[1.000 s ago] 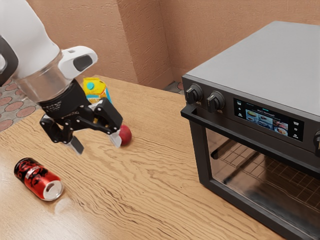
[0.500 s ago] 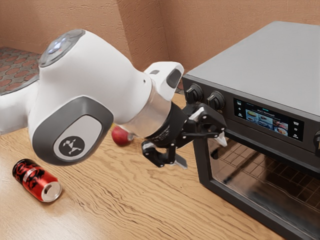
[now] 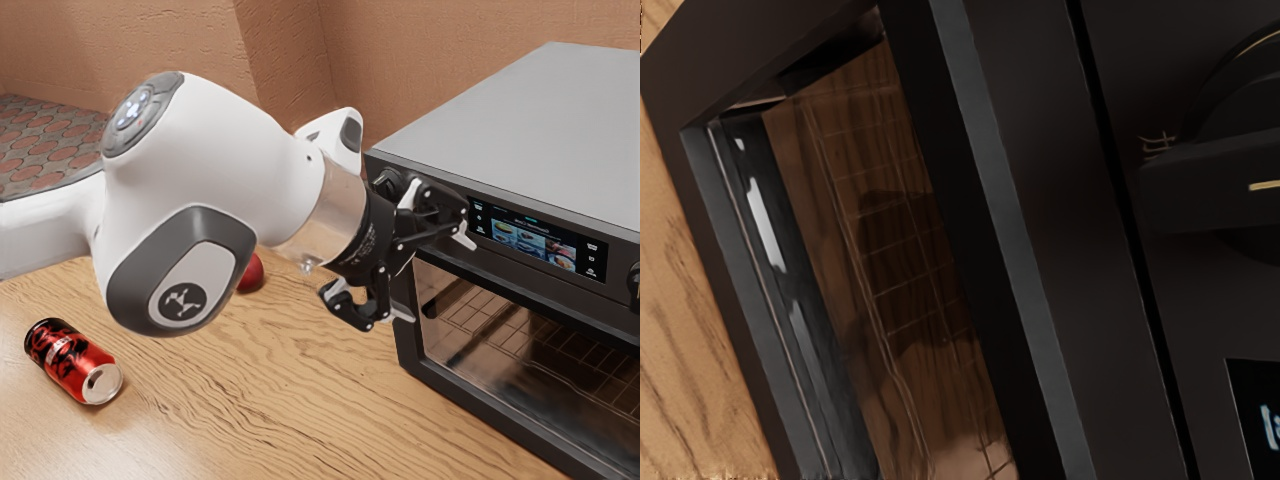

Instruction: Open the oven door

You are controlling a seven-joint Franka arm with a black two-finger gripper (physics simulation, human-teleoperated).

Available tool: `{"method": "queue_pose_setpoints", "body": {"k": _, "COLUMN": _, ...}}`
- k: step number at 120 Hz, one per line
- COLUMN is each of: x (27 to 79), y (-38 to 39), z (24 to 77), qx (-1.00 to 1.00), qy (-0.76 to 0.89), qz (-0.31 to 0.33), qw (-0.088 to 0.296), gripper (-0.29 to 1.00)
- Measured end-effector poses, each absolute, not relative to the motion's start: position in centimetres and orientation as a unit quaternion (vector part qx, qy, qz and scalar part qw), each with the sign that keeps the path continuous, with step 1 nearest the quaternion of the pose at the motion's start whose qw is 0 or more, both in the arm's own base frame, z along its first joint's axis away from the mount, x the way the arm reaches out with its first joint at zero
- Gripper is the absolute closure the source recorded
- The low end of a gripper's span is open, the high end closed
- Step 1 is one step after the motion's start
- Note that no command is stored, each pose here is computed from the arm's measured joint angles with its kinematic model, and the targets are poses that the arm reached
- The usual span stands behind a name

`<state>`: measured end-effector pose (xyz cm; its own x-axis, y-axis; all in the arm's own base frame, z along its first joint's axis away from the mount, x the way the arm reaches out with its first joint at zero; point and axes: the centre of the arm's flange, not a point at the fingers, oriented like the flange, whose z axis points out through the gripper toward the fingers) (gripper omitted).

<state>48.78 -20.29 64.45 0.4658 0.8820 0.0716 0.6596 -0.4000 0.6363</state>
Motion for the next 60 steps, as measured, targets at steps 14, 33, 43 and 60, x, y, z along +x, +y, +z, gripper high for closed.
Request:
{"method": "queue_pose_setpoints", "body": {"k": 14, "x": 49.3, "y": -21.4, "z": 63.3, "qx": 0.802, "qy": 0.493, "qz": 0.196, "qw": 0.274, "gripper": 0.00}}
{"method": "queue_pose_setpoints", "body": {"k": 33, "x": 49.8, "y": -21.3, "z": 62.8, "qx": 0.784, "qy": 0.519, "qz": 0.191, "qw": 0.280, "gripper": 0.00}}
{"method": "queue_pose_setpoints", "body": {"k": 43, "x": 50.2, "y": -21.0, "z": 62.5, "qx": 0.775, "qy": 0.533, "qz": 0.188, "qw": 0.283, "gripper": 0.00}}
{"method": "queue_pose_setpoints", "body": {"k": 60, "x": 50.4, "y": -20.7, "z": 62.1, "qx": 0.760, "qy": 0.555, "qz": 0.175, "qw": 0.289, "gripper": 0.00}}
